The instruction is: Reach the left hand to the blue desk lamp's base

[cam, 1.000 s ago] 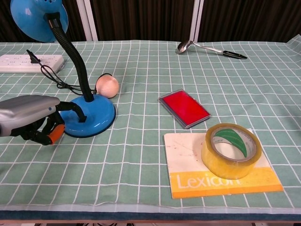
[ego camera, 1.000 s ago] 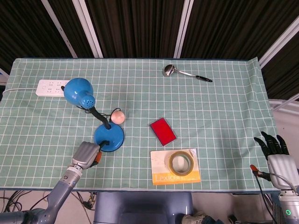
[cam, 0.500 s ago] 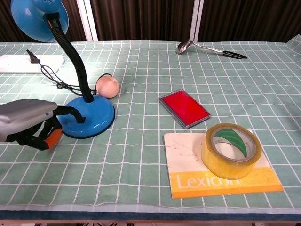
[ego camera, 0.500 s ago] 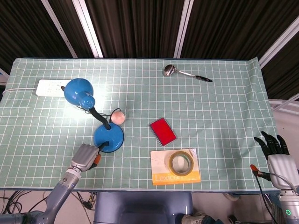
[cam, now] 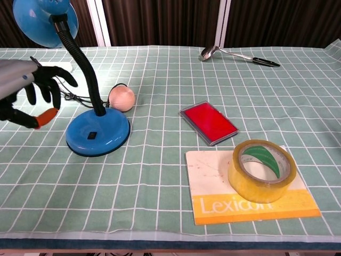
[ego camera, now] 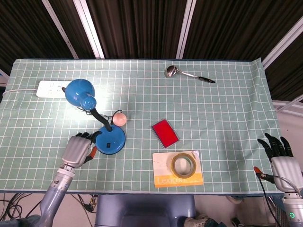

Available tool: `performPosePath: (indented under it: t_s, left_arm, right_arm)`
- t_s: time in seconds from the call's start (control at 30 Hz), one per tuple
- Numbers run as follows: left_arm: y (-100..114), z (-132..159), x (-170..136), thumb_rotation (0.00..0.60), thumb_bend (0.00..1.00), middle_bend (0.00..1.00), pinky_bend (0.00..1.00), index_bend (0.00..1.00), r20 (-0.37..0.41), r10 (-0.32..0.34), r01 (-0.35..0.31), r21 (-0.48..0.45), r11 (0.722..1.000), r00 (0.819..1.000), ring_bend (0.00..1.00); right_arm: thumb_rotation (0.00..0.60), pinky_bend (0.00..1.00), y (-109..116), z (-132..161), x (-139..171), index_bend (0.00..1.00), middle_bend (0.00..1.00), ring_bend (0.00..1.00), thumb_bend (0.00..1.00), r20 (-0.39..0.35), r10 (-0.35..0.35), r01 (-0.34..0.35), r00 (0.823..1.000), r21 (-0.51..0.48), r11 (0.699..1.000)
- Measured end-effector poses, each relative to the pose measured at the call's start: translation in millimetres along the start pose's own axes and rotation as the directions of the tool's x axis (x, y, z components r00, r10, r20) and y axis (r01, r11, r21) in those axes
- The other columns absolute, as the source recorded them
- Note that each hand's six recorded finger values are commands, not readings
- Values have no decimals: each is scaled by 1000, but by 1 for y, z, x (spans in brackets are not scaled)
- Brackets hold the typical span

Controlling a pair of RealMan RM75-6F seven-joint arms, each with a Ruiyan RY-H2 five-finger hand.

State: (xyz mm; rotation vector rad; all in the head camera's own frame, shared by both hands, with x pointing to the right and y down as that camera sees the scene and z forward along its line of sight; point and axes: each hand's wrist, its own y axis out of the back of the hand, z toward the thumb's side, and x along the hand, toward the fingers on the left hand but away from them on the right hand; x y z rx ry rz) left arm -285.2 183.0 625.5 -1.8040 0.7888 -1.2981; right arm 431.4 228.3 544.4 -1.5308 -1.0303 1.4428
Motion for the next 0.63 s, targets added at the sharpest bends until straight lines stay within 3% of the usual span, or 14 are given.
performPosePath:
  t_s: [0.2, 0.4, 0.63]
  left_arm:
    - [22, -30, -35, 600, 296, 237, 175, 172, -71, -1, 3, 29, 1000, 997, 163]
    - [47, -70, -70, 600, 275, 171, 99, 139, -210, 63, -57, 34, 998, 976, 105]
    - [56, -95, -87, 600, 269, 159, 87, 136, -286, 56, -69, -34, 997, 957, 96]
  right_arm:
    - [600, 0, 0, 0, 0, 169, 81, 102, 239, 0, 2, -2, 1000, 1, 1000]
    - [600, 0, -2, 2, 0, 169, 80, 97, 240, -15, 16, -16, 1000, 3, 1000]
    - [600, 0, -1, 2, 0, 169, 80, 97, 239, -17, 13, -13, 1000, 2, 1000]
